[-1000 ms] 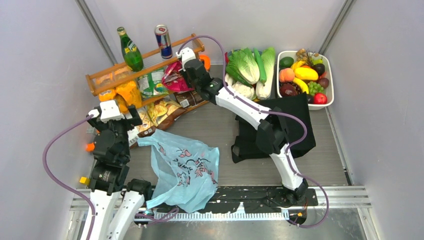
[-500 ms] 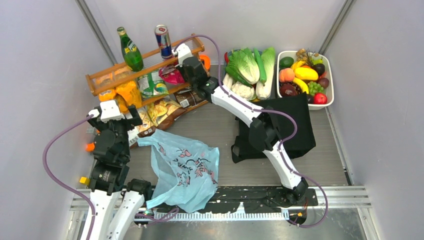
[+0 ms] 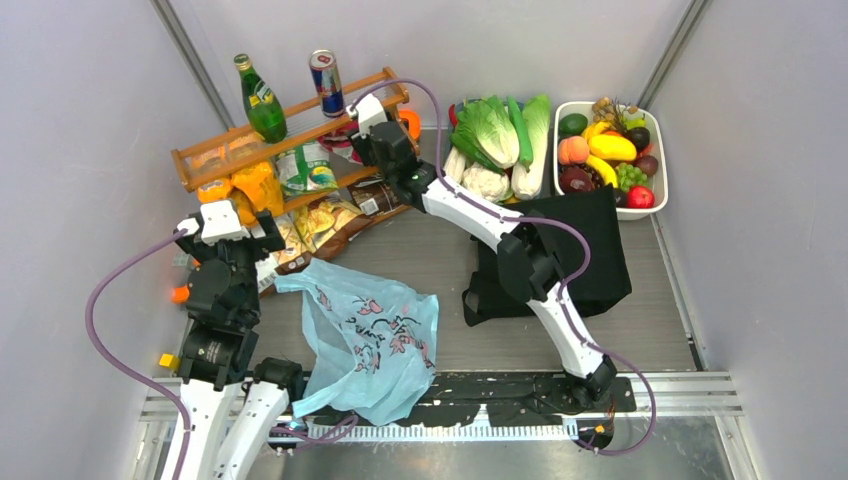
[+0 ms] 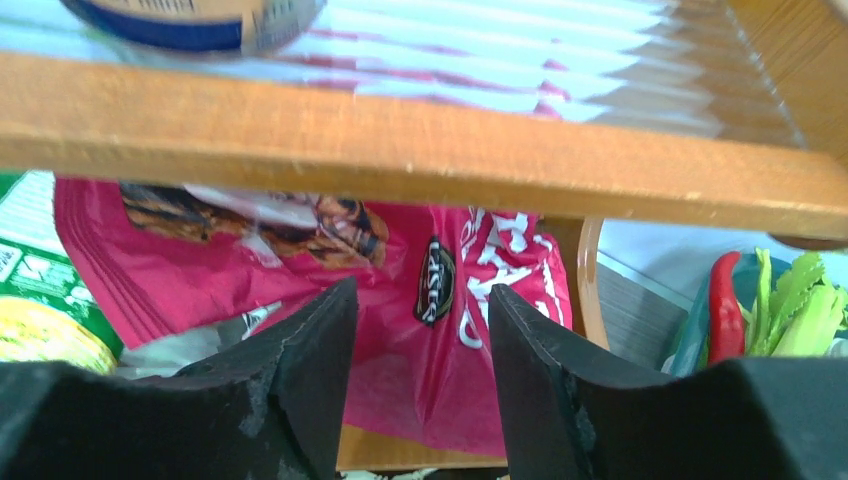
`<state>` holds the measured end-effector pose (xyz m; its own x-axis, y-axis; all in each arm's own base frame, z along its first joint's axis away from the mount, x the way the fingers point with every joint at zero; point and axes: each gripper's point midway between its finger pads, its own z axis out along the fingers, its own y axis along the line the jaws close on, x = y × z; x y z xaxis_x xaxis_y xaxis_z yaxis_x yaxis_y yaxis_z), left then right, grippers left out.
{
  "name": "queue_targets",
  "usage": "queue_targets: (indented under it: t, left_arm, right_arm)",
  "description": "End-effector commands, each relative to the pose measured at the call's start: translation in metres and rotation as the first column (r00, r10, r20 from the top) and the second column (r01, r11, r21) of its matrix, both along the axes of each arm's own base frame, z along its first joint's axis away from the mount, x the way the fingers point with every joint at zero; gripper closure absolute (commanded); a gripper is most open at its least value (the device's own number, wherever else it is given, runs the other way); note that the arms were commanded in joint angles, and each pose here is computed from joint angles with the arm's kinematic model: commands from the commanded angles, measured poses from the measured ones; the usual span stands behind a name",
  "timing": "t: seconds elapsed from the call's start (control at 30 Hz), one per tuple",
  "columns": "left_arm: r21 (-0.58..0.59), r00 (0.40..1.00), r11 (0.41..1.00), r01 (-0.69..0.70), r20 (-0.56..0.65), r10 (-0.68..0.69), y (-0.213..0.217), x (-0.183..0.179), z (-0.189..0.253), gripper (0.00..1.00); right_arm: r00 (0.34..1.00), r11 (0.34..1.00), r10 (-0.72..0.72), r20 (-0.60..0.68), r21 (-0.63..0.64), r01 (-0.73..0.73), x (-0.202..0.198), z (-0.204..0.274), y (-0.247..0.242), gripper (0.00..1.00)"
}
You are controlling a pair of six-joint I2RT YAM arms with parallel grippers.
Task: Untie the knot of the grocery bags and take out the mixed food
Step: Place the potato chip on the shelf.
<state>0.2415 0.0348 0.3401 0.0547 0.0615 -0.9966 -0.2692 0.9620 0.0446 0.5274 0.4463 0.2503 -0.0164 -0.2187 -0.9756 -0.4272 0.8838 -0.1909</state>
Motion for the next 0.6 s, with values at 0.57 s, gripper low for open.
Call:
queue_targets:
  t: [0.57]
  left_arm:
    - [-0.013, 0.984, 0.984, 0.175, 0.033, -0.174, -0.031, 0.008, 0.01, 0.0]
  right_arm:
    - [0.99, 0.968, 0.101, 0.1, 0.221, -0.121, -0.141, 0.107, -0.062, 0.02]
